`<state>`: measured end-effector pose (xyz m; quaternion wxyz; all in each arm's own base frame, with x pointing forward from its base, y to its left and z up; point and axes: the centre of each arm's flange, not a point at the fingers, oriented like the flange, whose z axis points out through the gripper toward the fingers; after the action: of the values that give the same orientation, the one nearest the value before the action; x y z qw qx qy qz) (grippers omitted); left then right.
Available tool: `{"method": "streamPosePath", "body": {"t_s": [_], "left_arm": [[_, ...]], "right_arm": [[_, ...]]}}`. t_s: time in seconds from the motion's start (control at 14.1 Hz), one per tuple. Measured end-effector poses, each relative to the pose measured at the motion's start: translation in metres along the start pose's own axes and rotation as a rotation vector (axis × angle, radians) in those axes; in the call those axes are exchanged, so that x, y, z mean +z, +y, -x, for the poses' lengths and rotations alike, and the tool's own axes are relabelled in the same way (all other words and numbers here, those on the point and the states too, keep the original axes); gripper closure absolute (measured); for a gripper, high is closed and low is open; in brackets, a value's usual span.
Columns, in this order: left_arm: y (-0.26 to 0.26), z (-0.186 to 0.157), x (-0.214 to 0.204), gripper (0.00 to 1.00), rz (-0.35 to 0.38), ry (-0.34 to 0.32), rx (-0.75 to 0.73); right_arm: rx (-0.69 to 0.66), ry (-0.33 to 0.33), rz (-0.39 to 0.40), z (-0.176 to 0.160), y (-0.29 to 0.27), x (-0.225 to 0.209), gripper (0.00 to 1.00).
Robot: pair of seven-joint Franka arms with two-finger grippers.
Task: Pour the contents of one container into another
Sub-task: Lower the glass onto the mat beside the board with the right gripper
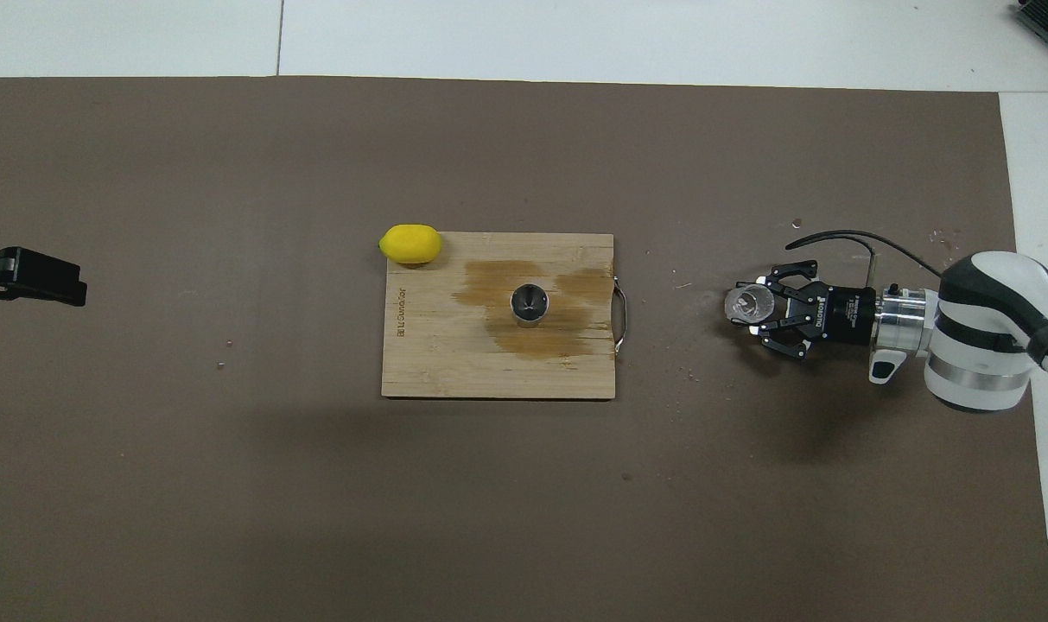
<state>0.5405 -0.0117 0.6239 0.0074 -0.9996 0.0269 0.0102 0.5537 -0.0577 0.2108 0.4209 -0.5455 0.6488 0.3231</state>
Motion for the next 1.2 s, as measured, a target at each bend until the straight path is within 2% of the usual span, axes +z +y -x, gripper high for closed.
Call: {"method": "streamPosePath", "body": {"t_s": [0.21,0.35,0.5,0.57,0.85,1.2], "left_arm": [[0.0000,0.0000,0.0000,0.00,0.000,0.000,0.000],[0.0000,0.0000,0.0000,0.00,0.000,0.000,0.000],[0.0000,0.0000,0.0000,0.00,0.000,0.000,0.000],[0.0000,0.0000,0.0000,0.00,0.000,0.000,0.000],[0.0000,0.0000,0.0000,0.00,0.000,0.000,0.000],[0.0000,0.0000,0.0000,0.00,0.000,0.000,0.000]], "right_arm": [[0.000,0.005,-0.002,-0.0005,-0.0002,-0.0005,0.44],[0.000,0.006,-0.003,-0.0009,-0.0003,-0.0010,0.28],[0.000,0.006,-0.004,-0.0012,-0.0004,-0.0016,0.06],[0.000,0.006,-0.004,-0.0012,-0.0003,-0.0016,0.00],[0.000,-0.008,0.007,0.0005,0.0008,0.0003,0.00],[-0.001,-0.066,0.052,0.0070,0.0057,0.0066,0.00]]}}
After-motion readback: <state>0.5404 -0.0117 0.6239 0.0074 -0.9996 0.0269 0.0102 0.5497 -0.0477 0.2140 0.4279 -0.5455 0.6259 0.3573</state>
